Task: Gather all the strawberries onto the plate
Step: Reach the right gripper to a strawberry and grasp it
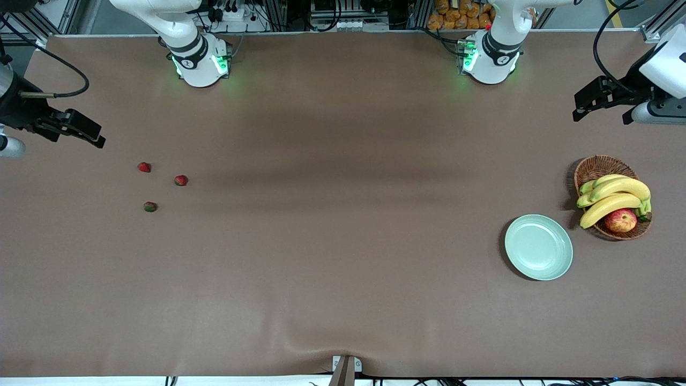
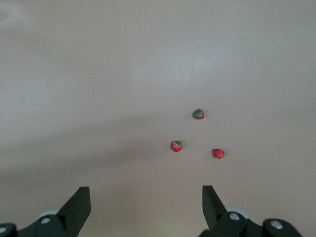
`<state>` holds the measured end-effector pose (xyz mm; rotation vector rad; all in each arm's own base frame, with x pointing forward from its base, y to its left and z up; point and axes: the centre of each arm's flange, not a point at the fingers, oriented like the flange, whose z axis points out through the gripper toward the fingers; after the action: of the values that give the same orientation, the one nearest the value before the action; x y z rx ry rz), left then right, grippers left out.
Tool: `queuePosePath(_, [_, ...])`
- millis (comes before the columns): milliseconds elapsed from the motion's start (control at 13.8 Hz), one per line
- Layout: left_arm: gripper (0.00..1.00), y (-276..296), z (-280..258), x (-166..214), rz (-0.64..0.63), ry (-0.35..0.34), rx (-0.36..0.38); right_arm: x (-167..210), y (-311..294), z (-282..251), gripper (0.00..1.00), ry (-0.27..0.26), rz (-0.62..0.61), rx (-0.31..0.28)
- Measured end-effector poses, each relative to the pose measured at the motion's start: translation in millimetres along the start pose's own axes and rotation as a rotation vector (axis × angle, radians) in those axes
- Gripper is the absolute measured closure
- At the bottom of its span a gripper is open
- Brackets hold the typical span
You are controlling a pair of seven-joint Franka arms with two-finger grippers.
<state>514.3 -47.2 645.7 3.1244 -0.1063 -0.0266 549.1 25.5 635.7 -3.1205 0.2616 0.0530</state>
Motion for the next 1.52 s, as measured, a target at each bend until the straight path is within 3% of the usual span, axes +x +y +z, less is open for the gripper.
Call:
queuePosePath(795, [0.0, 1.5, -0.3, 0.0, 0.004, 0.001, 0.0, 33.5, 38.8, 55.6, 0.0, -0.098, 0.035, -0.01])
queuePosePath(1228, [0.0, 20.6, -1.7, -0.7, 0.04, 0.004, 0.004, 80.8, 36.7, 159.3, 0.0, -0.193, -0.015, -0.013])
queuePosePath(1517, [0.0, 12.6, -1.2, 0.1, 0.025, 0.003, 0.003, 103.7, 59.6, 241.8, 0.0, -0.21, -0.033, -0.002])
